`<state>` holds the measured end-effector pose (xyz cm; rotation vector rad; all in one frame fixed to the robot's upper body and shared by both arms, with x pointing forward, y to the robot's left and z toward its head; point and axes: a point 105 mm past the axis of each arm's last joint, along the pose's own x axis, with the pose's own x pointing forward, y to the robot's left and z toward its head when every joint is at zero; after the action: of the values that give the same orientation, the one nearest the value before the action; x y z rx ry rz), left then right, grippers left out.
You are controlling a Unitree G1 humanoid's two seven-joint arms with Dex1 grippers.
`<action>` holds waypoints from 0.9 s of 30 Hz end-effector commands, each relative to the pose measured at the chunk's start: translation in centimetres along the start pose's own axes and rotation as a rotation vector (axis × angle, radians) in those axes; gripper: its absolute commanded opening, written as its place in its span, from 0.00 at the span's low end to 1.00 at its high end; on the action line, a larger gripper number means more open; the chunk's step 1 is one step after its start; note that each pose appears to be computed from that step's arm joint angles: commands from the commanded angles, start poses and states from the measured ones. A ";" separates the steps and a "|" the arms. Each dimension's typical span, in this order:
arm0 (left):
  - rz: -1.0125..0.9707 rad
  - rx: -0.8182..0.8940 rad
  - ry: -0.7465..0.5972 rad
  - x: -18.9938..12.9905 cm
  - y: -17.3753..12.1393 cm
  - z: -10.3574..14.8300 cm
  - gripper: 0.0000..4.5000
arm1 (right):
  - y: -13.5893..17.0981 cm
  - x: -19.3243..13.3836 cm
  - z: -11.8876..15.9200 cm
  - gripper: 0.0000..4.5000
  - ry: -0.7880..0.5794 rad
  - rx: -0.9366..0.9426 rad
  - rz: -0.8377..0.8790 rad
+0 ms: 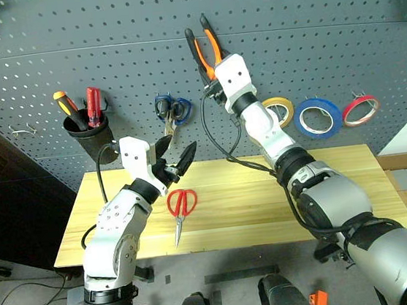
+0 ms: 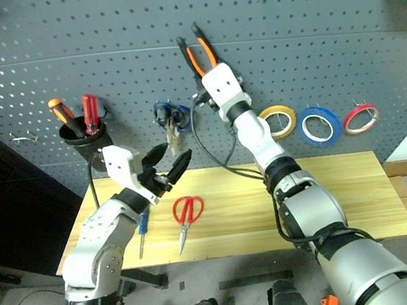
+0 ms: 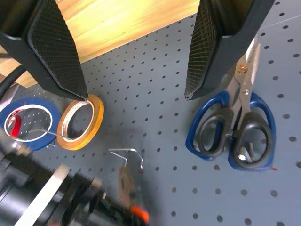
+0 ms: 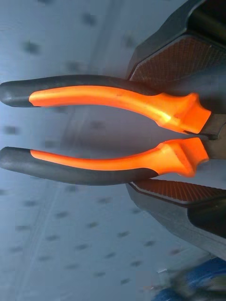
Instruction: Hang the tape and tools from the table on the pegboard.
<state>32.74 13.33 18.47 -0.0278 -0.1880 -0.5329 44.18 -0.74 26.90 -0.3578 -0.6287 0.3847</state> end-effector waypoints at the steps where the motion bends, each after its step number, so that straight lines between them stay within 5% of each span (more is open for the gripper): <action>1: 0.000 0.037 -0.048 -0.1 -0.1 1.5 0.78 | -0.4 0.1 0.6 0.60 -0.032 -0.026 -0.019; 13: 0.058 0.037 0.012 -0.6 1.3 0.0 0.78 | 0.1 -2.1 -2.8 0.60 0.079 0.055 -0.019; 18: 0.089 0.033 0.068 -0.7 1.8 -1.2 0.78 | -0.7 -3.1 -3.9 0.96 0.126 0.068 -0.010; 25: 0.146 -0.009 0.176 -1.8 2.3 -3.8 0.78 | -1.6 -7.2 -4.4 0.98 0.189 0.069 0.084; 27: 0.197 -0.040 0.247 -3.4 2.9 -5.3 0.85 | 0.9 -10.4 -3.5 1.00 0.219 0.182 0.272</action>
<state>32.80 16.03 13.04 -0.0246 0.0429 -0.3836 41.21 -7.28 17.62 -0.3393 -0.3106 0.4779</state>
